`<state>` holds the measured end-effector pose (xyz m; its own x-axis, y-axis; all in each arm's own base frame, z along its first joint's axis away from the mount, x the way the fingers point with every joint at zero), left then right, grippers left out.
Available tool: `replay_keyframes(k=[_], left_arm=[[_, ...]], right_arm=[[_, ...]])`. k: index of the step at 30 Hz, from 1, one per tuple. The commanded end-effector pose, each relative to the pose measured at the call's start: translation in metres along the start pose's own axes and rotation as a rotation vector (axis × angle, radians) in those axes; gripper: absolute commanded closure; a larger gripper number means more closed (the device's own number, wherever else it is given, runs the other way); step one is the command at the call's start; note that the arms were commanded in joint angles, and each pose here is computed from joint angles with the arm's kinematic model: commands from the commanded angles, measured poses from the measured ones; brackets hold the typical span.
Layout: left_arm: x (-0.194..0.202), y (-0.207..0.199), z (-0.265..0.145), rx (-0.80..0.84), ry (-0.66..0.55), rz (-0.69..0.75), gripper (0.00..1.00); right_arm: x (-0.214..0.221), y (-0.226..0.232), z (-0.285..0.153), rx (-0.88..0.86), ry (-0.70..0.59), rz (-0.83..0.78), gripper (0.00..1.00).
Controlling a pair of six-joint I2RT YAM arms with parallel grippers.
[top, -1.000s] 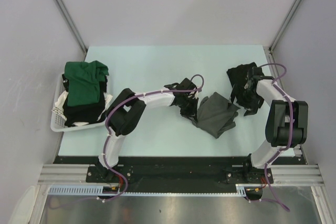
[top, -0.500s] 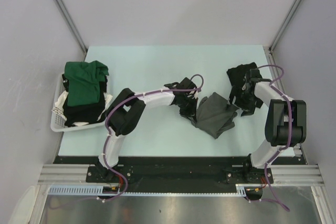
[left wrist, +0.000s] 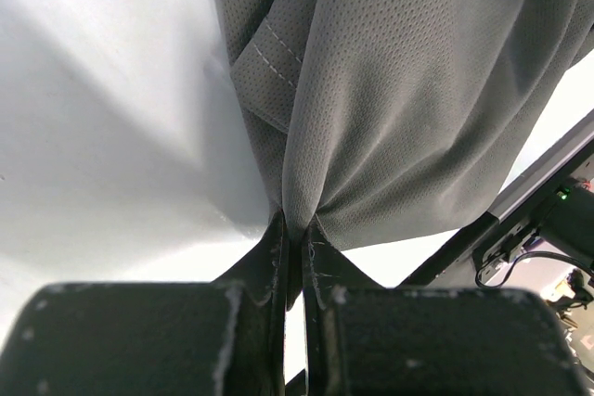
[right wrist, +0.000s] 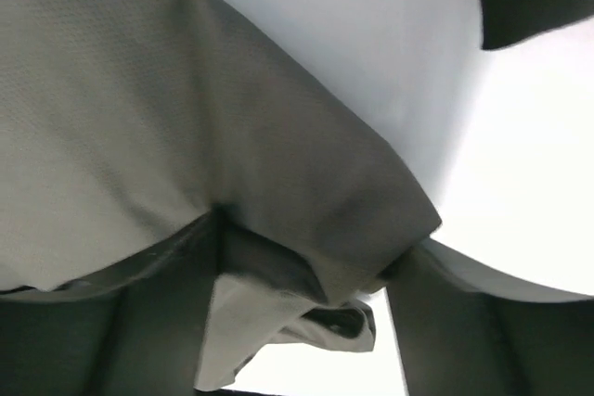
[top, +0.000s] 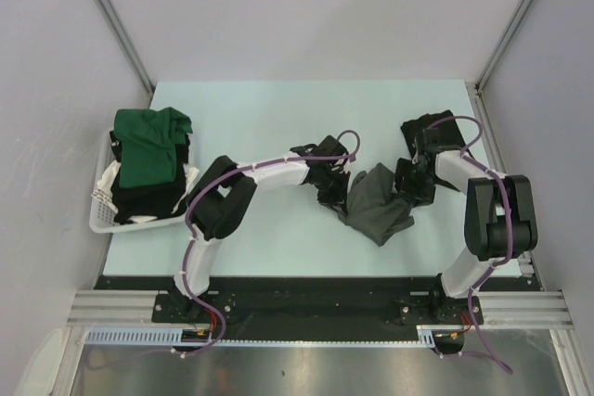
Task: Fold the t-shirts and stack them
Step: Put the neatly folded tshirt into the corner of the board with both arms
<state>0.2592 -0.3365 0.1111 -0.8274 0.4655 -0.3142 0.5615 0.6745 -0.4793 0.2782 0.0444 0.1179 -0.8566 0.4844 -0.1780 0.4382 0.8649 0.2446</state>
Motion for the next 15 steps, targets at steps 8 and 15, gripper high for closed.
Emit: replay_keyframes(k=[8,15], left_arm=[[-0.013,-0.007,-0.015,0.016,-0.048,0.040,1.00],[-0.017,-0.009,-0.017,0.016,-0.064,0.039,1.00]], right_arm=[[-0.001,0.004,-0.004,-0.010,-0.053,-0.023,0.65],[-0.001,0.003,-0.011,-0.021,-0.066,-0.039,0.73]])
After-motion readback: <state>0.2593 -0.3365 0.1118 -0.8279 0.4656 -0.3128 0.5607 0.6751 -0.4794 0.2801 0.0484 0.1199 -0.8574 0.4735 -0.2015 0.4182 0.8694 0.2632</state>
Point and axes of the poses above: each gripper's point midway between its finger pads, its own z axis out along the fingers, its own y axis along the line the jaws close on, x = y × z, the point moved 10 cm from there along -z, back along the fingers, and after that the axes turned 14 degrees about z, right-handed, at the moved point
